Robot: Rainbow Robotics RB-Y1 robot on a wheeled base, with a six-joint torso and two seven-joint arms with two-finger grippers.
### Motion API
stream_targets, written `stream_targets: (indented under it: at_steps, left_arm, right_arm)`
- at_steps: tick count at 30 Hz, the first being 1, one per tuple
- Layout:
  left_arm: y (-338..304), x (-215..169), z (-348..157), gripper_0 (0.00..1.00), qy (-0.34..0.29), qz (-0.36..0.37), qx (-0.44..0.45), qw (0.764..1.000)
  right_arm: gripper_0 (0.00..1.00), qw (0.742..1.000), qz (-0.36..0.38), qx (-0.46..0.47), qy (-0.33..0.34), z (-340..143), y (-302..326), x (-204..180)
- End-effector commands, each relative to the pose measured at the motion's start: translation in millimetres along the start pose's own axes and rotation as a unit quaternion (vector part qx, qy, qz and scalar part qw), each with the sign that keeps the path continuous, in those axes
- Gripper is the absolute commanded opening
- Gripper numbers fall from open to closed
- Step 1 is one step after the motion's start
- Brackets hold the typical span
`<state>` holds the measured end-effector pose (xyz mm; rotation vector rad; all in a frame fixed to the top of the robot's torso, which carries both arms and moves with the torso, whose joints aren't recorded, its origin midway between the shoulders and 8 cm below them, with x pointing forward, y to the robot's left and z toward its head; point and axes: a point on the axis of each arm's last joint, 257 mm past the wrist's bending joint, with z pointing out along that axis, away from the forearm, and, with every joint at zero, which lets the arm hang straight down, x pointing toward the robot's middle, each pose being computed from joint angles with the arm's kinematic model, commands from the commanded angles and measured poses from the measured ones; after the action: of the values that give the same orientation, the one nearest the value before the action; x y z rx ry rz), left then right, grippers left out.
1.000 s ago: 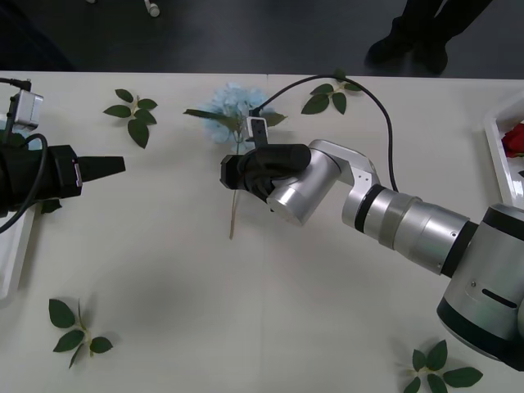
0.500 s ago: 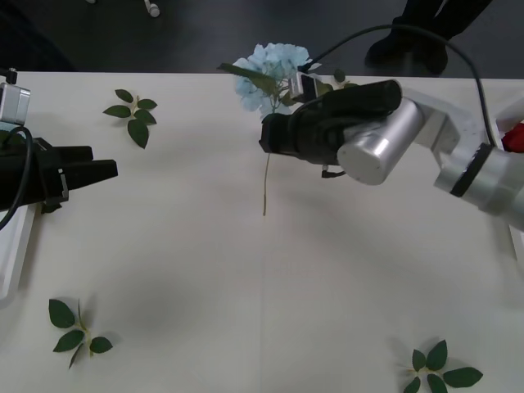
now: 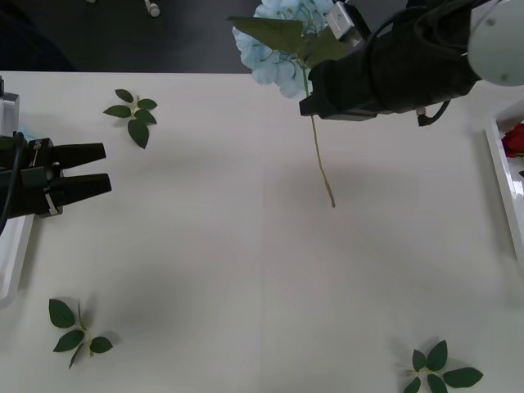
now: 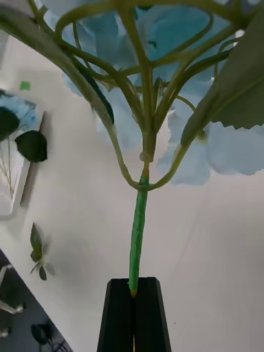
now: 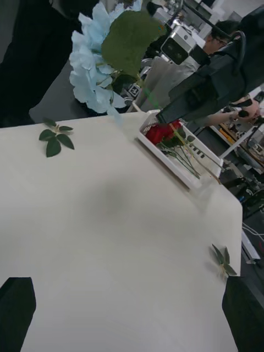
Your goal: Put the red flowers into the right box and the blue flowers into the left box
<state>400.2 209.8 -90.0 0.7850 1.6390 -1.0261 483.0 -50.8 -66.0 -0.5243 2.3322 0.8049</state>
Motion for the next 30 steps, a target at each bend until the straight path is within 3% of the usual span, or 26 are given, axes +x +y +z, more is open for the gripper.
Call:
stream_targets:
  at_steps: [1,10,17,26,30]
  left_arm:
    - [-10.5,-27.2,1.0,1.00,-0.012,0.063,0.018,0.998]
    - [-17.2,-32.9,8.5,1.00,-0.038,0.083,0.033,0.995]
    - [-19.4,-23.7,16.0,1.00,-0.054,0.095,0.062,0.992]
    - [-22.1,-20.4,23.3,1.00,-0.050,0.092,0.083,0.991]
    - [-24.2,-15.9,29.2,1.00,-0.049,0.088,0.087,0.991]
  right_arm:
    - [0.00,0.995,-0.084,-0.058,0.009,-12.2,30.9,16.0]
    - [0.00,0.959,-0.224,-0.172,-0.010,-28.6,58.8,46.2]
    - [0.00,0.919,-0.302,-0.234,-0.097,-25.3,79.5,53.1]
    - [0.00,0.870,-0.344,-0.305,-0.181,-1.6,128.5,80.4]
    - [0.00,0.860,-0.334,-0.320,-0.216,17.1,156.5,84.1]
